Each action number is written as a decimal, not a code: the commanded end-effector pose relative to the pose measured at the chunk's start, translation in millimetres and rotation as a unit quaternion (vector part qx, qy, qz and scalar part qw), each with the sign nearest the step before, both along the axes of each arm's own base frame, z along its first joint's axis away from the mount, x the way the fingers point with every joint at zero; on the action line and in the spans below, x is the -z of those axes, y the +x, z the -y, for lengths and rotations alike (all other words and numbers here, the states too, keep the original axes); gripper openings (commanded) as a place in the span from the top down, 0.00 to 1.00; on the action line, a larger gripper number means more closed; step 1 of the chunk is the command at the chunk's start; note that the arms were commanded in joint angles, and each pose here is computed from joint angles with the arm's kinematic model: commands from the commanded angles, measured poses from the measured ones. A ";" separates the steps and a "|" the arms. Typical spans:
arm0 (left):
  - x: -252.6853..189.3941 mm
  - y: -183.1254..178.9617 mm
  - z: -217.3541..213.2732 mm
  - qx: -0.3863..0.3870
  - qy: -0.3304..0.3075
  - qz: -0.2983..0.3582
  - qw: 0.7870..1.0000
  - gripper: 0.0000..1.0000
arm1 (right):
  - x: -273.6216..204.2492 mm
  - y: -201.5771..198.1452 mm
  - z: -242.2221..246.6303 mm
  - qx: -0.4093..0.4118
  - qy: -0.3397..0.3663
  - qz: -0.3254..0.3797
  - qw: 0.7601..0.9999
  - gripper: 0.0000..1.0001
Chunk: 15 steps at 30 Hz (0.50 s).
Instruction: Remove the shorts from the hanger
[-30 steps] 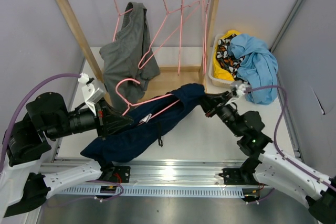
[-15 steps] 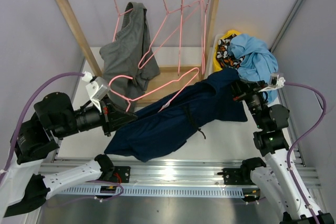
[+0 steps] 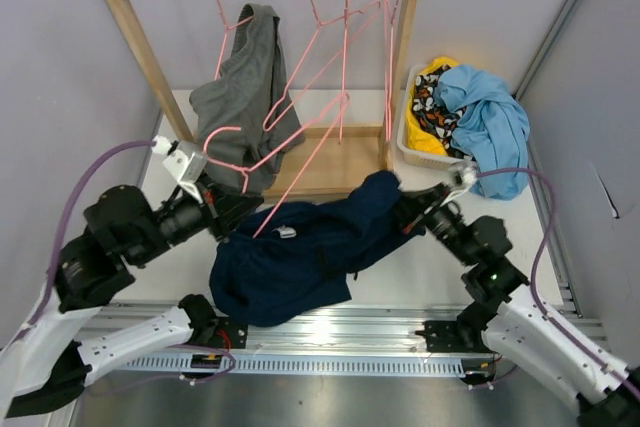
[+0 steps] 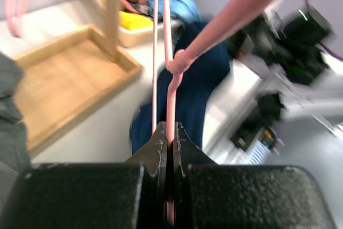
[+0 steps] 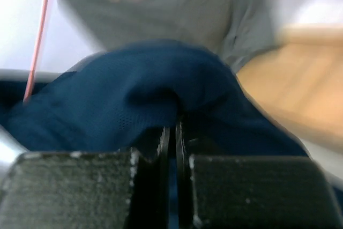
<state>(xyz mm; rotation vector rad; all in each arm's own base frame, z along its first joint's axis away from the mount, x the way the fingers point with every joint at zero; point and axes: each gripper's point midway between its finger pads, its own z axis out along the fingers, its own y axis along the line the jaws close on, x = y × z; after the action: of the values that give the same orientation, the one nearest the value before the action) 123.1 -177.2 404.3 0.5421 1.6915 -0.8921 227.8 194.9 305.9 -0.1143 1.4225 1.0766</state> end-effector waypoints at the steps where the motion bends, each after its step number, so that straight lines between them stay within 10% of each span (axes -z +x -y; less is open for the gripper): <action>1: -46.9 47.6 5.5 -0.098 -0.097 0.066 0.988 1.00 | -3.0 -19.2 -24.6 0.011 -0.029 0.045 0.999 1.00; 8: -64.7 87.2 19.1 -0.161 -0.164 0.101 0.968 1.00 | 6.3 -82.4 -83.8 -0.095 -0.063 0.052 0.992 1.00; 15: -74.5 67.6 -13.9 -0.177 -0.102 0.073 0.976 1.00 | -32.1 -55.4 -25.4 0.063 -0.096 0.066 0.991 1.00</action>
<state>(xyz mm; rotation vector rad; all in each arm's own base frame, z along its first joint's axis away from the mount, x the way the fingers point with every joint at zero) 209.9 -204.5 423.9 0.2574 1.5957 -0.7259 147.6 269.3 268.5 -0.4314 1.5326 0.9592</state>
